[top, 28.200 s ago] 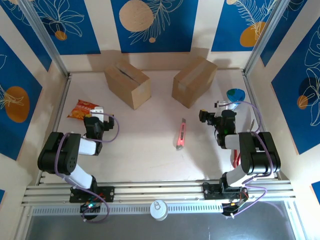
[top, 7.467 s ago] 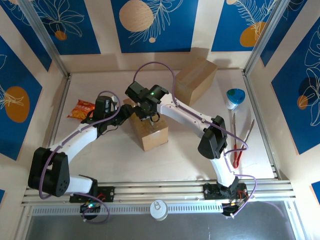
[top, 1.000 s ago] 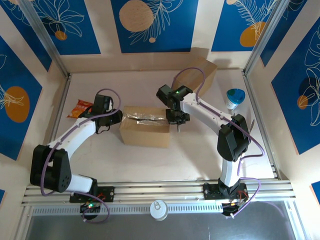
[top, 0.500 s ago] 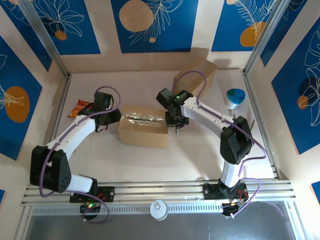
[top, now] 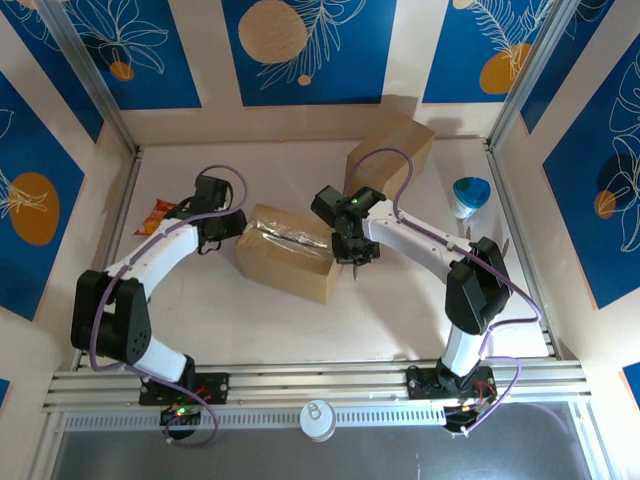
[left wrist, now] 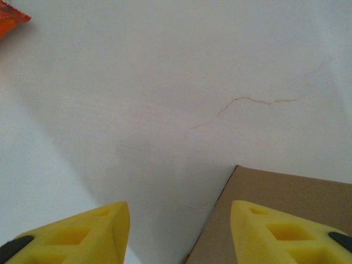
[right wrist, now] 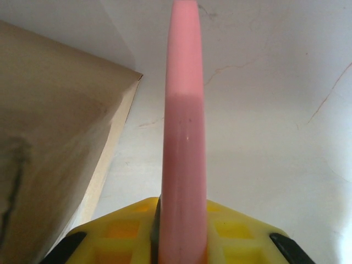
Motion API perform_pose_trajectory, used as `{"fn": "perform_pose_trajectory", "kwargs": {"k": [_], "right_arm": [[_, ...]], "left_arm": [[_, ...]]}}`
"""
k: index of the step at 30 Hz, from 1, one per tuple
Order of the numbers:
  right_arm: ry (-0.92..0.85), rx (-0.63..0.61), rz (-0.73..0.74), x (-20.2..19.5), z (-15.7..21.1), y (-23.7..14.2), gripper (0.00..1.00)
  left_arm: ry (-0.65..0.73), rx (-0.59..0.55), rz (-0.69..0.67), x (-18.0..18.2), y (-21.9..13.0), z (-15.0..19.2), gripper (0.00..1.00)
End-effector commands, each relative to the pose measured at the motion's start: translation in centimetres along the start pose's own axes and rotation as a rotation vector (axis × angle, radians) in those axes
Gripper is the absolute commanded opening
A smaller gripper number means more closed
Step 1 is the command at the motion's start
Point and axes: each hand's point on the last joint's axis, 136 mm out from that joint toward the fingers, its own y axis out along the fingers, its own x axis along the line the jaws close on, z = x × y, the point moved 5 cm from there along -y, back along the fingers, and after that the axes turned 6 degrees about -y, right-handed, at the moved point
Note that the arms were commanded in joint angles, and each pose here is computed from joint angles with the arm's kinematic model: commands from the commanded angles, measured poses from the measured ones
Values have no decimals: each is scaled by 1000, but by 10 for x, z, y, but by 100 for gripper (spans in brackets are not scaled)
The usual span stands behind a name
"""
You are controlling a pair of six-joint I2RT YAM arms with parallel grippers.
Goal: Unpack the express box
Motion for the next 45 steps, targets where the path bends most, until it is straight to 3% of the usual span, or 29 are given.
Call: {"fn": "perform_pose_trajectory", "kwargs": {"k": [1,8,13,18,24,26,31,34,39,45], "right_arm": [[3,-45,-125,20,-4,-10,0],[37,-44,-116,5,-5,-7,0],[45,-44,-118,-1,-4,-5,0],[50,-54,-152,-3,-7,-6,0],[43,-73,-182,0,-20,-11,0],[43,-76,-183,-1,-21,-13,0],[55,-90,-174,-11,-19,-20,0],[73,-98,-176,-18,-12,-22,0],[102,-92,-186,-29,-3,-20,0],[112,-89,-183,-33,1,-20,0]], "left_arm": [[48,-10,95,-27,-11,-7,58],[15,-82,-15,-8,-30,-29,78],[-31,-126,-49,2,-45,-33,83],[-46,-181,11,1,-70,-33,88],[-24,-119,3,8,-70,-15,88],[-26,-113,30,8,-69,-10,88],[2,-132,330,-24,-79,-6,91],[30,-160,437,-37,-87,-4,94],[81,-209,438,-38,-87,-2,100],[149,-198,413,-43,-61,5,100]]}}
